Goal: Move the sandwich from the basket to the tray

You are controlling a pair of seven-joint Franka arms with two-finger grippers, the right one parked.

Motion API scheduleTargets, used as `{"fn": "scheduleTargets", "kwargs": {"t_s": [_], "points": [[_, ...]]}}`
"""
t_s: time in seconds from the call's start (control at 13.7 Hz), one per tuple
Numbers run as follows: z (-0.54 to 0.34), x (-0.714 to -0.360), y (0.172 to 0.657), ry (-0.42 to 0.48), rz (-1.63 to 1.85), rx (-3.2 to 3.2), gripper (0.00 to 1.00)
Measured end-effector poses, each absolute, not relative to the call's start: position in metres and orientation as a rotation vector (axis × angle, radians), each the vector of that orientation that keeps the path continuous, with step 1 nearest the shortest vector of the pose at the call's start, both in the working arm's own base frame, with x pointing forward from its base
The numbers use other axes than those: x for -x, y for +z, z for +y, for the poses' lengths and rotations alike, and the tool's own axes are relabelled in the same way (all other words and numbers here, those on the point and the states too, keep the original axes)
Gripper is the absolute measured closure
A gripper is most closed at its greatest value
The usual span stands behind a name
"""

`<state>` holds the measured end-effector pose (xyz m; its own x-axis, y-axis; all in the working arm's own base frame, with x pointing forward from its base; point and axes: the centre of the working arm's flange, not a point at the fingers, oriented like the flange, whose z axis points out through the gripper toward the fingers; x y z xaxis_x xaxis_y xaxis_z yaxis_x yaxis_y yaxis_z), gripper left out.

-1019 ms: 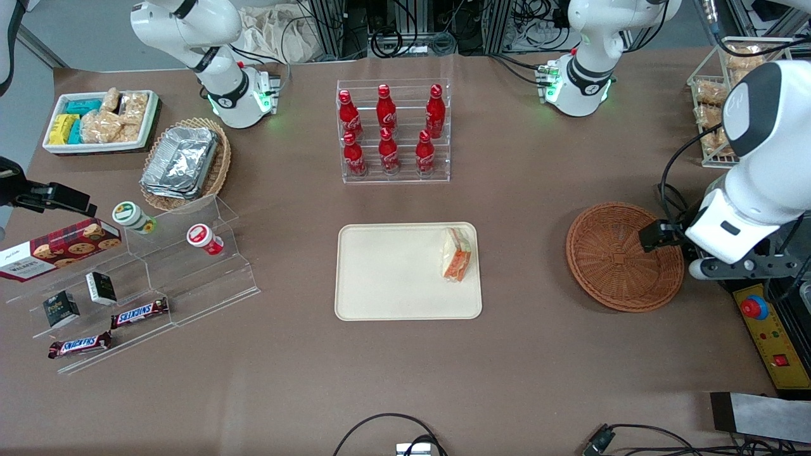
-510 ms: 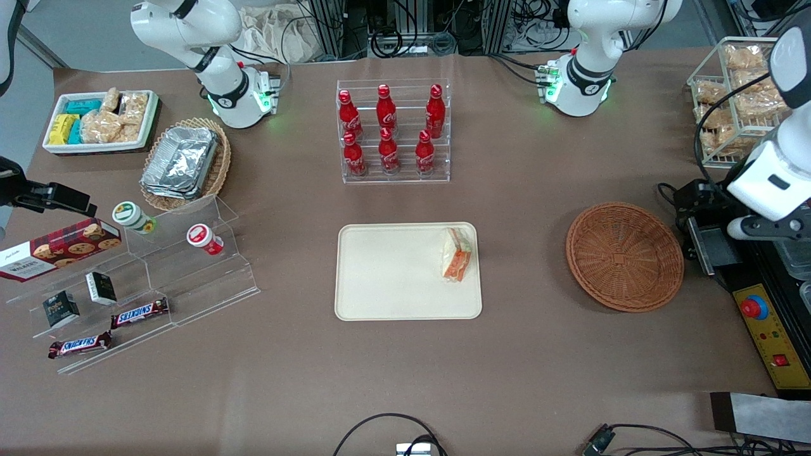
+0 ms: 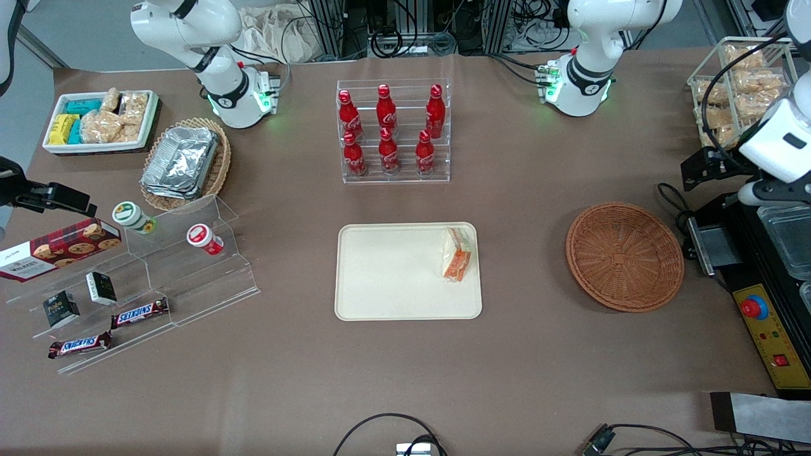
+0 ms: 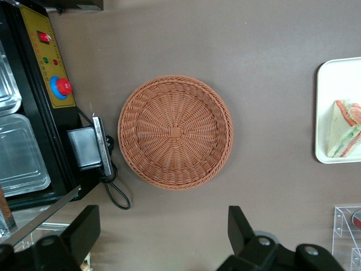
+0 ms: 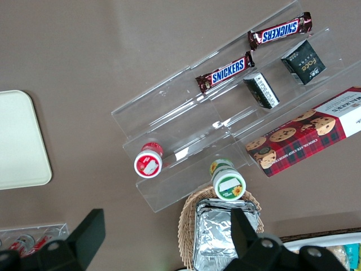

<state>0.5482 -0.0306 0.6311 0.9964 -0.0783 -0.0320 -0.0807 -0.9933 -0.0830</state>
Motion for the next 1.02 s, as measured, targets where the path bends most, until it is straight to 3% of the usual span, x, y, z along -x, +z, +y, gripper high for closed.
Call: {"fn": "scheduleTargets", "kwargs": {"t_s": [0.36, 1.02], "points": [[-0.013, -0.534, 0.652, -0.011, 0.077, 3.056, 0.00], [-0.020, -0.525, 0.660, -0.007, 0.085, 3.092, 0.00]]}}
